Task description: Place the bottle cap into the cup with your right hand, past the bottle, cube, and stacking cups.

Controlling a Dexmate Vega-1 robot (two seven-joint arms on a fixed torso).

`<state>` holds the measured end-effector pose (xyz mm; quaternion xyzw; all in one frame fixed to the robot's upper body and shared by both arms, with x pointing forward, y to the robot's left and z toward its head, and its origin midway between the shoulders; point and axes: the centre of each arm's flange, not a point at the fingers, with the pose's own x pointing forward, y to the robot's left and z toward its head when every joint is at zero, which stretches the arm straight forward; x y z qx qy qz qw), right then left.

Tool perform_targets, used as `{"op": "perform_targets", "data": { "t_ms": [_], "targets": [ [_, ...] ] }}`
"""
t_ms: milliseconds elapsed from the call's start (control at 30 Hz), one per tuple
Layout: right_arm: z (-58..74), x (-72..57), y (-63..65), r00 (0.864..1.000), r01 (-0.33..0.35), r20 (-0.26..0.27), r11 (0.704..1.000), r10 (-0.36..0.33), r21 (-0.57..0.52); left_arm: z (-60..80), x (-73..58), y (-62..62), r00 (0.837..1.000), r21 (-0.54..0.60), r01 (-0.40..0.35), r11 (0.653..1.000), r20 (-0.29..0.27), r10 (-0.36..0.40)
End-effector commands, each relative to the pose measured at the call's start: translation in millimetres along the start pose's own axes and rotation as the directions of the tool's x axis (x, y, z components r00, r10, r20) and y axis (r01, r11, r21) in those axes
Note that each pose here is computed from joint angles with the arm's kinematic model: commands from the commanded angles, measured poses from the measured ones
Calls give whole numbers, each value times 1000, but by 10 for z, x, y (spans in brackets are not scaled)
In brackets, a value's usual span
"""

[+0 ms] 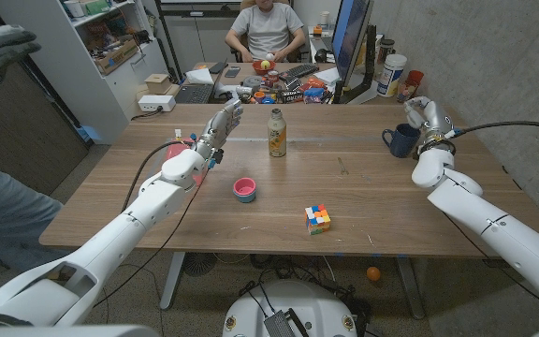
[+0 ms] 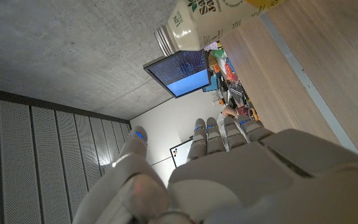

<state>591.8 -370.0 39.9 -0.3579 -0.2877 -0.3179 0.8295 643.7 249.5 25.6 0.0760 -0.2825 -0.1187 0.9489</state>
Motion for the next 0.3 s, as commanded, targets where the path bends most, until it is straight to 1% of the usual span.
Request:
{"op": "perform_targets", "data": {
  "t_ms": [33, 100, 300],
  "targets": [
    [266, -100, -31, 995, -17, 97, 983, -1, 182, 1, 1, 32, 1000, -11, 14, 1000, 18, -13],
    [301, -106, -32, 994, -22, 114, 981, 0, 192, 6, 4, 40, 1000, -12, 16, 1000, 21, -15],
    [375, -105, -48, 991, -20, 134, 980, -7, 199, 18, 29, 53, 999, -14, 22, 1000, 30, -21]
  ]
}}
